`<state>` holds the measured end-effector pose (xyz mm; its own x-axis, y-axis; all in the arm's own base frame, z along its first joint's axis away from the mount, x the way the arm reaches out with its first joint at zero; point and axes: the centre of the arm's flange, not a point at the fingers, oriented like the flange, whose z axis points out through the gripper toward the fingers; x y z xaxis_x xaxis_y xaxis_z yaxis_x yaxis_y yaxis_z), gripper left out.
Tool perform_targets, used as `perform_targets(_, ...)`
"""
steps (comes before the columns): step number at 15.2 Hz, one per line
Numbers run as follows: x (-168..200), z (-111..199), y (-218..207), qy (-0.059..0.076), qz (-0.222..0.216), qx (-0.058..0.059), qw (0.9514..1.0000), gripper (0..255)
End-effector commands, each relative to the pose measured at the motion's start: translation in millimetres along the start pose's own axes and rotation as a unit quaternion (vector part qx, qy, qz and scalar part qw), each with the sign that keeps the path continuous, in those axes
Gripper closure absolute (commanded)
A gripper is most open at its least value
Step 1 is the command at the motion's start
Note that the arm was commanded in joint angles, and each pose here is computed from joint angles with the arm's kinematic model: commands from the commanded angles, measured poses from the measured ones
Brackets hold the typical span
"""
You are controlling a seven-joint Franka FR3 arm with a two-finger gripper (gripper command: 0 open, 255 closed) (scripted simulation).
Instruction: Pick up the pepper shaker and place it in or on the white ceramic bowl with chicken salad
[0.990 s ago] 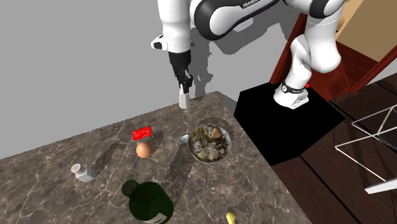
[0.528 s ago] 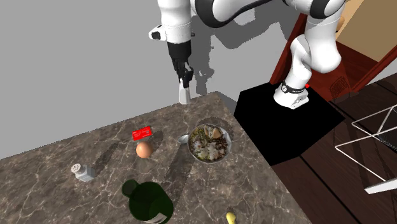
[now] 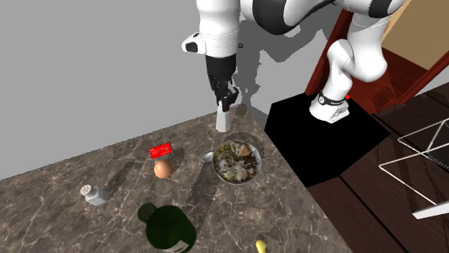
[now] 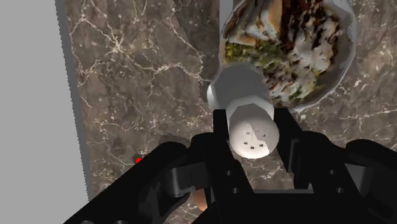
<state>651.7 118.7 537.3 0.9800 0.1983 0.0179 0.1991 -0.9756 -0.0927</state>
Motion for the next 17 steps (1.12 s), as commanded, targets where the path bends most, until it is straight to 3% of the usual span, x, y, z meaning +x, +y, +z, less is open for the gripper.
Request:
perform_targets(1, -1, -3, -27, 0.000, 0.001, 0.000, 1.0000, 255)
perform_targets(6, -5, -11, -97, 0.000, 0.001, 0.000, 1.0000, 255)
perform_targets(17, -6, 47, -91, 0.000, 0.001, 0.000, 1.0000, 255)
